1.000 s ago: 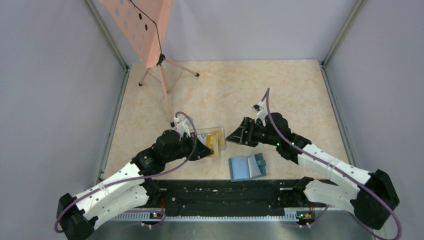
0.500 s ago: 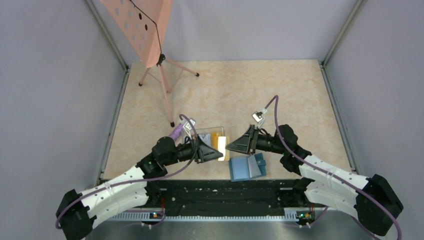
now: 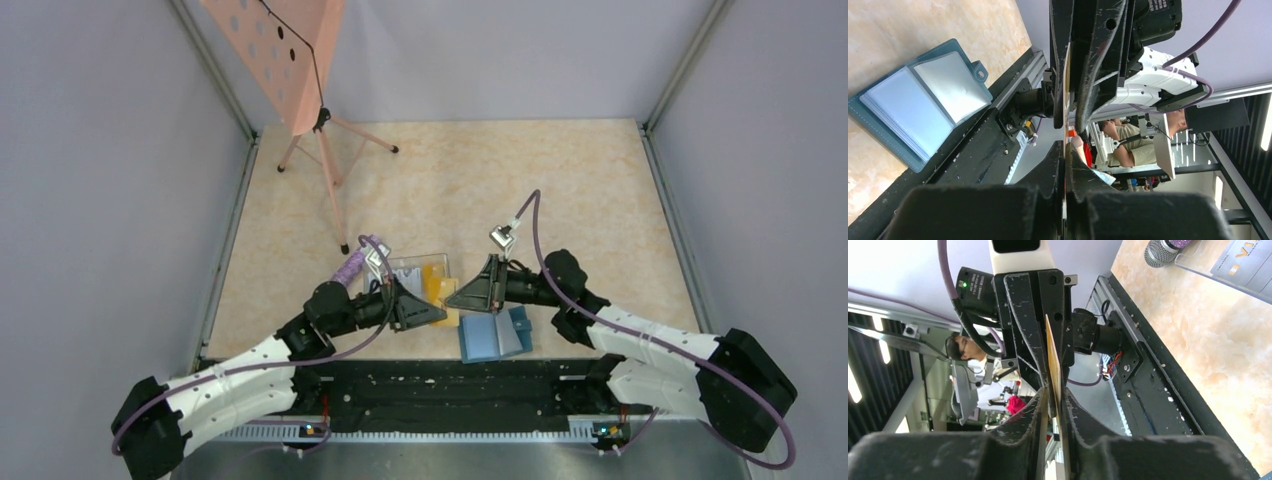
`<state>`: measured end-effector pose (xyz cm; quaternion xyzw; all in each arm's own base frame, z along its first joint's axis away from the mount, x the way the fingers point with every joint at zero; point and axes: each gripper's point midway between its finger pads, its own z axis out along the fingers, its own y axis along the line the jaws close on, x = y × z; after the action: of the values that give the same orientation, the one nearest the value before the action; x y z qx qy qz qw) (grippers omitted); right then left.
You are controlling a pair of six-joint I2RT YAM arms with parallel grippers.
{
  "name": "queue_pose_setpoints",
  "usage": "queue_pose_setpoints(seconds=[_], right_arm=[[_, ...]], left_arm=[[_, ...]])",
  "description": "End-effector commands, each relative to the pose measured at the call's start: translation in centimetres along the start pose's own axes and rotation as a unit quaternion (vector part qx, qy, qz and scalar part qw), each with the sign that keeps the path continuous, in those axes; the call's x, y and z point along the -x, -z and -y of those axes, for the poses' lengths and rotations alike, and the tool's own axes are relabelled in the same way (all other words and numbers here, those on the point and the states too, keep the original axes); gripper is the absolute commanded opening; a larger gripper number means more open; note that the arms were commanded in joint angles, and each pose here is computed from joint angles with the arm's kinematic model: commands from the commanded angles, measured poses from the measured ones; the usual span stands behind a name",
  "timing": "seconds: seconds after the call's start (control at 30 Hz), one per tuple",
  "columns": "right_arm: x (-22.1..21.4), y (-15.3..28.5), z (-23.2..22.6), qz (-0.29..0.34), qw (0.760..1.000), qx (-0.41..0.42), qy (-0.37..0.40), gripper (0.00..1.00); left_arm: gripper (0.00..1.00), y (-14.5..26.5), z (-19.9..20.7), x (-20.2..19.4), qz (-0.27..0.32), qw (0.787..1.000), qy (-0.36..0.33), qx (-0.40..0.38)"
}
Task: Put the credit cards into the card holder
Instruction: Insert the credit card into the card holder.
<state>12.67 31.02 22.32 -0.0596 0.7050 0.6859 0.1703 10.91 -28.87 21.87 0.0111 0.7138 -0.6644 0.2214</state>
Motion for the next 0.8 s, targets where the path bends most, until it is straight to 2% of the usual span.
queue_pose_setpoints(seconds=[0.0, 0.03, 0.13, 0.3, 0.53, 0.67, 0.77], right_arm=[[-0.7, -0.5, -2.6, -0.021, 0.998, 0.046, 0.03, 0.09], [-0.8, -0.5, -2.5, -0.022, 0.998, 0.045, 0.03, 0.01], [-0.9, -0.3, -1.7, -0.017, 0.999, 0.025, 0.031, 0.0], [-0.8, 1.6, 4.2, -0.001, 0.989, -0.149, 0.026, 0.0], [-2.5, 9.3, 12.2, 0.002, 0.937, -0.349, -0.019, 0.0], [-3.6, 12.4, 14.7, -0.004, 0.907, -0.42, -0.027, 0.0], [-3.7, 13.2, 15.3, -0.01, 0.895, -0.446, -0.025, 0.0]], left_arm=[[0.03, 0.1, 0.9, 0.6, 0.021, 0.999, -0.006, -0.024], [0.06, 0.2, 0.7, 0.5, 0.02, 1.0, -0.005, -0.022], [0.2, 0.3, 0.1, 0.2, 0.017, 1.0, -0.002, -0.017], [0.33, 0.5, -2.9, -0.7, 0.018, 0.999, 0.019, 0.025], [0.35, 0.3, -10.4, -3.6, -0.02, 0.977, 0.046, 0.205], [0.34, -0.4, -12.8, -4.8, -0.056, 0.954, 0.025, 0.295], [0.33, -1.2, -14.3, -5.9, -0.095, 0.932, 0.0, 0.348]])
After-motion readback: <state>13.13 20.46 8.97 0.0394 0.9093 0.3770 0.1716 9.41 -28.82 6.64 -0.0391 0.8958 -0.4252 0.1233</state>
